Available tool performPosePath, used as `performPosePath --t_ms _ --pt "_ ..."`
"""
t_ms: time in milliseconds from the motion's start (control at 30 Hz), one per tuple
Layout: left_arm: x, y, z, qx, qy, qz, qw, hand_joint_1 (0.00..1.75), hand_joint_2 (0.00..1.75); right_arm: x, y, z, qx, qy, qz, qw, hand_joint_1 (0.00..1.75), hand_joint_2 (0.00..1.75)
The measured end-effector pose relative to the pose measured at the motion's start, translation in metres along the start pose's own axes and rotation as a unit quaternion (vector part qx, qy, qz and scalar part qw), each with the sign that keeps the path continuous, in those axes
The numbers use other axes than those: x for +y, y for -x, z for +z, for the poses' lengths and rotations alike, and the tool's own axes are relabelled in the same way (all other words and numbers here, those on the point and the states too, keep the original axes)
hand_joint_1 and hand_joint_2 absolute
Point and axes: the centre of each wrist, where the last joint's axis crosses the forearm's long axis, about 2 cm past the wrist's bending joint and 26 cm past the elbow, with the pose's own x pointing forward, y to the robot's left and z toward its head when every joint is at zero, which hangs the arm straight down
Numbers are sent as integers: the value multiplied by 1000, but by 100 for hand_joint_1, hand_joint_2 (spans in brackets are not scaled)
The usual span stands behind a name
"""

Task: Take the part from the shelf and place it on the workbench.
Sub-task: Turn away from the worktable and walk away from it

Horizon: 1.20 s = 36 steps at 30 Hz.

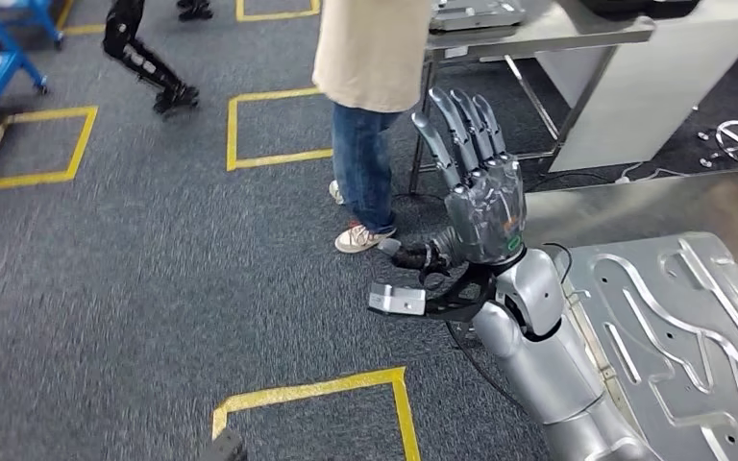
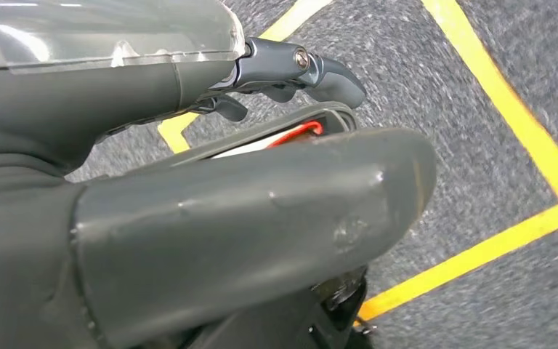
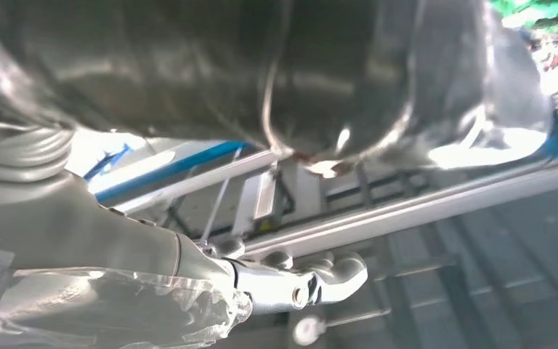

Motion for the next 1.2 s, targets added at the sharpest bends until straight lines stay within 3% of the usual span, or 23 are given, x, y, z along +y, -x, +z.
performPosePath --t_ms 1200 --pt "-10 16 7 16 2 17 1000 0 0 21 -18 10 -1 -32 -28 999 0 0"
